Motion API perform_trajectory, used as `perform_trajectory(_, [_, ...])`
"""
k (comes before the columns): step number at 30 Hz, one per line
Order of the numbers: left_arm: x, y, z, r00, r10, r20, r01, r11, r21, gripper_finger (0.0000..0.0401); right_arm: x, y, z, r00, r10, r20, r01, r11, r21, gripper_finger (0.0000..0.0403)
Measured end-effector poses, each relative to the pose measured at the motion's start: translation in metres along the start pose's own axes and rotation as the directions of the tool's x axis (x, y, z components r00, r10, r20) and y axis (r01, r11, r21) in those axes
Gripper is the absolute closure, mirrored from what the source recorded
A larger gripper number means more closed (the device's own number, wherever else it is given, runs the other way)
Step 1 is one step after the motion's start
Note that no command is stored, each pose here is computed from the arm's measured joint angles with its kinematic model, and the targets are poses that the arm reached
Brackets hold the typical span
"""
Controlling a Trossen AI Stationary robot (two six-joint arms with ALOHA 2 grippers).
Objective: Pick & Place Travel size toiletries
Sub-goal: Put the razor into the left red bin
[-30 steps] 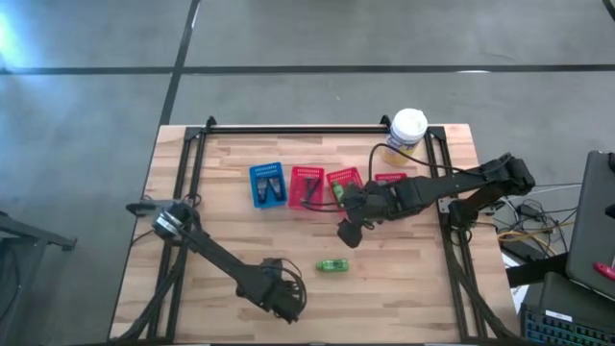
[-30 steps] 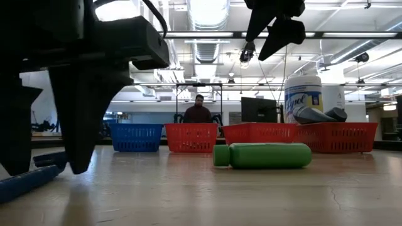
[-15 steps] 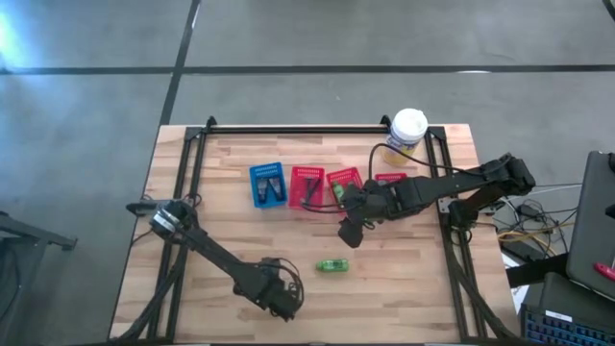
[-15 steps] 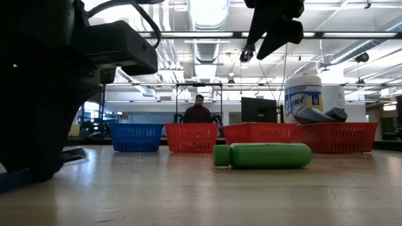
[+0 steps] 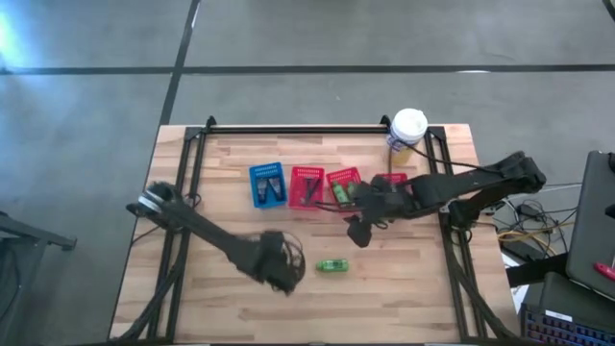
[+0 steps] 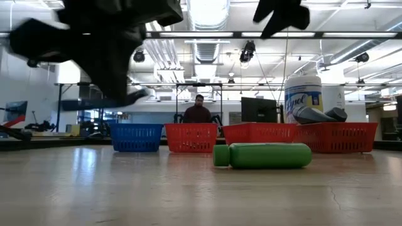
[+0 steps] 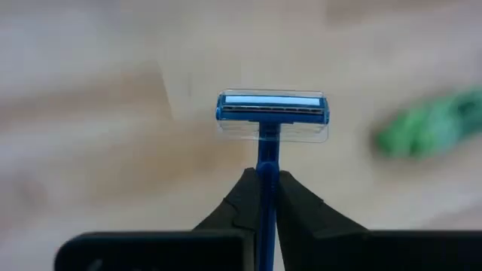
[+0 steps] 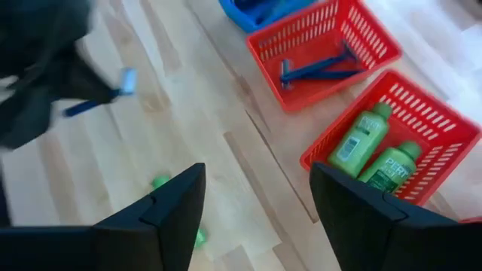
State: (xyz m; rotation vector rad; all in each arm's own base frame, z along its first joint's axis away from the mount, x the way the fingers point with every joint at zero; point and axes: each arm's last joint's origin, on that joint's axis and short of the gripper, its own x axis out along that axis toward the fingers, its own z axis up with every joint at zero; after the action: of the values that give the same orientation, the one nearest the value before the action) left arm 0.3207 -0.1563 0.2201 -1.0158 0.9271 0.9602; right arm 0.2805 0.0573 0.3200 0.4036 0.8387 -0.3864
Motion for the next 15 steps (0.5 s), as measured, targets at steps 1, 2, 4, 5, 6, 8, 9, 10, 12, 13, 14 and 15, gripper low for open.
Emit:
perform_trajectory(1, [-0.003, 0.002, 0.01, 0.999, -0.014, 0.03, 0.014, 1.0, 0.004, 0.0379, -0.006, 0.0, 0.0, 1.0, 0.006, 0.018, -0.006, 1.0, 0.004, 0.017])
perform_trajectory(2, [-0.007, 0.005, 0.022, 0.998, -0.031, 0.058, 0.031, 1.0, 0.005, 0.0379, -0.012, -0.001, 0.0, 0.999, 0.012, 0.036, -0.012, 1.0, 0.009, 0.017])
perform_trajectory(4, [-0.014, 0.01, 0.046, 0.992, -0.078, 0.1, 0.077, 0.997, 0.013, 0.0379, -0.023, -0.003, -0.001, 0.997, 0.021, 0.068, -0.023, 0.999, 0.023, 0.017])
perform_trajectory(5, [-0.017, 0.012, 0.059, 0.987, -0.109, 0.114, 0.108, 0.994, 0.02, 0.0379, -0.029, -0.004, -0.001, 0.996, 0.021, 0.086, -0.024, 0.999, 0.033, 0.017])
perform_trajectory(6, [-0.017, 0.015, 0.073, 0.981, -0.142, 0.131, 0.14, 0.99, 0.026, 0.0379, -0.035, -0.007, -0.001, 0.995, 0.021, 0.097, -0.026, 0.999, 0.044, 0.017])
perform_trajectory(8, [-0.013, 0.019, 0.101, 0.962, -0.215, 0.168, 0.212, 0.977, 0.036, 0.0378, -0.043, -0.011, -0.001, 0.993, 0.021, 0.116, -0.028, 0.998, 0.062, 0.017])
perform_trajectory(9, [-0.01, 0.021, 0.115, 0.952, -0.245, 0.184, 0.242, 0.969, 0.04, 0.0378, -0.047, -0.013, -0.001, 0.992, 0.022, 0.125, -0.031, 0.997, 0.069, 0.017])
perform_trajectory(10, [-0.007, 0.024, 0.129, 0.942, -0.27, 0.197, 0.268, 0.963, 0.04, 0.0379, -0.051, -0.015, -0.001, 0.991, 0.017, 0.131, -0.028, 0.997, 0.077, 0.017])
perform_trajectory(12, [0.0, 0.03, 0.158, 0.924, -0.312, 0.221, 0.314, 0.949, 0.03, 0.0379, -0.056, -0.019, -0.002, 0.989, 0.007, 0.148, -0.023, 0.994, 0.109, 0.017])
perform_trajectory(13, [0.004, 0.033, 0.171, 0.918, -0.323, 0.231, 0.325, 0.945, 0.027, 0.0379, -0.059, -0.02, -0.002, 0.988, 0.002, 0.153, -0.022, 0.992, 0.124, 0.017])
perform_trajectory(14, [0.008, 0.036, 0.184, 0.915, -0.329, 0.235, 0.332, 0.943, 0.026, 0.0379, -0.06, -0.022, -0.003, 0.988, -0.004, 0.155, -0.017, 0.991, 0.136, 0.017])
perform_trajectory(15, [0.013, 0.039, 0.195, 0.918, -0.321, 0.233, 0.324, 0.946, 0.026, 0.0379, -0.061, -0.023, -0.003, 0.987, -0.017, 0.158, -0.007, 0.989, 0.15, 0.017])
